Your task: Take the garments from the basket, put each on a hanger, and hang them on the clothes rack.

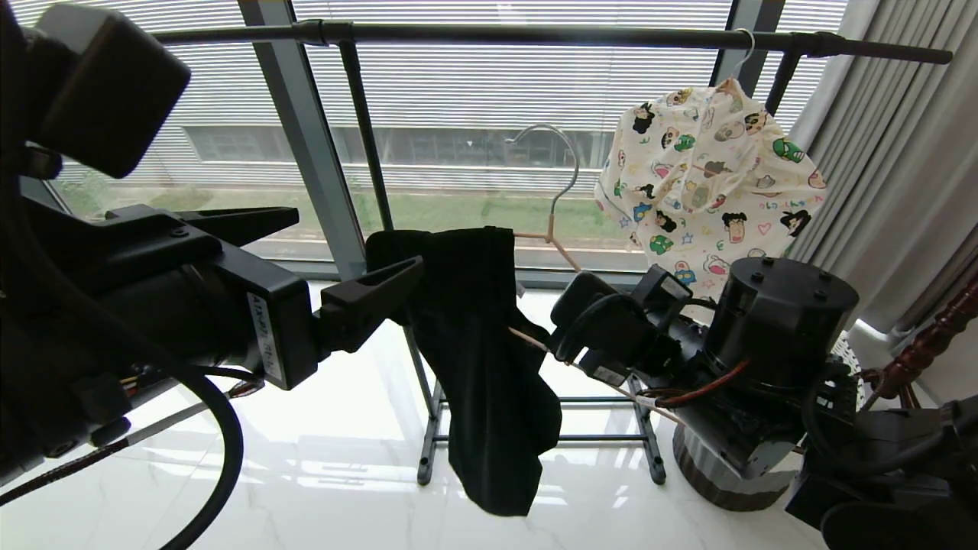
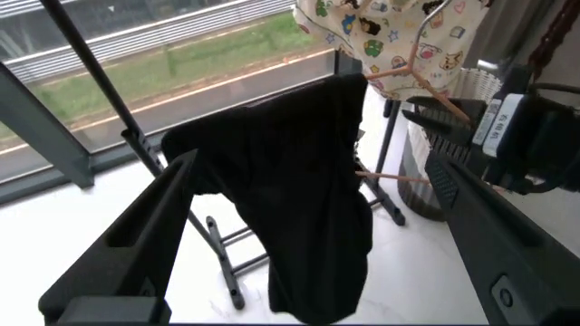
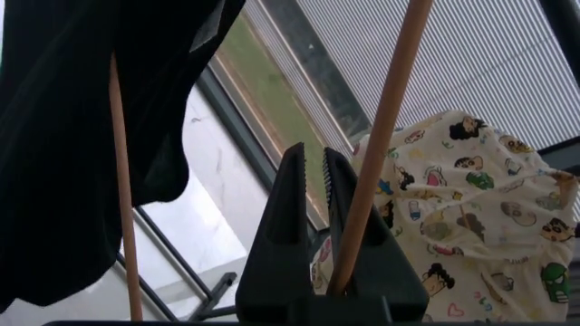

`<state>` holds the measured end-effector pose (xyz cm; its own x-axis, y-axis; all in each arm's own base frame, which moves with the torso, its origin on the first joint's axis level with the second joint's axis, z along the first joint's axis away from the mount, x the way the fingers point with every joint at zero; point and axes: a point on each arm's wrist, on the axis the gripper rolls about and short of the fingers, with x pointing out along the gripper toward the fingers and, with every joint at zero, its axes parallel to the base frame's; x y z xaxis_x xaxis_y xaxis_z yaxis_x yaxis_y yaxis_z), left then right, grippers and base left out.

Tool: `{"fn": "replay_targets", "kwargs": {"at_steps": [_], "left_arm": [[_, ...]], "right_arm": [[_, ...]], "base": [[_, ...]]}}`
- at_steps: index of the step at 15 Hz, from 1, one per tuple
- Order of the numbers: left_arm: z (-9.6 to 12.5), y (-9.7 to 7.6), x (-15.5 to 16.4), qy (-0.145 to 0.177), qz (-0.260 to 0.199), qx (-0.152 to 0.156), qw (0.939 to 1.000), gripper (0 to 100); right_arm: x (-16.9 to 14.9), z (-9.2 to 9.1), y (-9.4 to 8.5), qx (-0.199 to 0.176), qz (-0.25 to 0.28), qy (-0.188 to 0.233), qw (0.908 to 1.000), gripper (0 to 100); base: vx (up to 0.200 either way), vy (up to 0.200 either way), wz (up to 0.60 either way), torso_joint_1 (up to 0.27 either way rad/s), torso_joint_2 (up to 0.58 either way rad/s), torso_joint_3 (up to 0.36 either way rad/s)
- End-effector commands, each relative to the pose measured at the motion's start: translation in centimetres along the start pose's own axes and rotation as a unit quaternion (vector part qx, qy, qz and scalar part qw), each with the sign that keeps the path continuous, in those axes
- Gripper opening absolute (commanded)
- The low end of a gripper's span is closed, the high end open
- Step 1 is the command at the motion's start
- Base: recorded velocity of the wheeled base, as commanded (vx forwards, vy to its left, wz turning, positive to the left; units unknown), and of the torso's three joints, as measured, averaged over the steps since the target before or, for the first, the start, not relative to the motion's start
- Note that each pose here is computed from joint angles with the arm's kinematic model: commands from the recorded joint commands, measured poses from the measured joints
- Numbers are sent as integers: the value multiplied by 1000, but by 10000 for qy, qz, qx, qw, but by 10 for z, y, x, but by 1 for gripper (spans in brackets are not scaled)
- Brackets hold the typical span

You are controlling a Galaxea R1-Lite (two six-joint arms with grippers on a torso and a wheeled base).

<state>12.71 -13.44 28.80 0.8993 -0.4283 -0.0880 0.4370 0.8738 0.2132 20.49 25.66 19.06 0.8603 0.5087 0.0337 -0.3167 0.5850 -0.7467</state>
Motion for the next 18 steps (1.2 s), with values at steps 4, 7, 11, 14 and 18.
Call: {"fn": "replay_targets", "kwargs": {"at_steps": [4, 7, 11, 14, 18], "left_arm": [[-56, 37, -21, 142, -1059, 1551, 9821, 100], [-85, 40, -27, 193, -1766, 2011, 9633, 100], [-92, 24, -28, 76, -2510, 2026, 9465, 100], [-95, 16, -22, 129, -2770, 2154, 9363, 100], [-111, 9, -6, 556, -2998, 2182, 9271, 100]], "right_arm": [[-39, -12, -5, -625, 709, -562, 9939, 0], [-53, -14, -6, -867, 957, -870, 9878, 0], [-65, -7, 9, -1045, 1284, -1107, 9800, 0], [-69, 1, 24, -1118, 1515, -1287, 9736, 0], [-78, 13, 40, -1250, 1767, -1584, 9634, 0]], "base": [[0, 0, 0, 0, 0, 0], [0, 0, 0, 0, 0, 0], [0, 0, 0, 0, 0, 0], [0, 0, 0, 0, 0, 0], [0, 0, 0, 0, 0, 0]]}}
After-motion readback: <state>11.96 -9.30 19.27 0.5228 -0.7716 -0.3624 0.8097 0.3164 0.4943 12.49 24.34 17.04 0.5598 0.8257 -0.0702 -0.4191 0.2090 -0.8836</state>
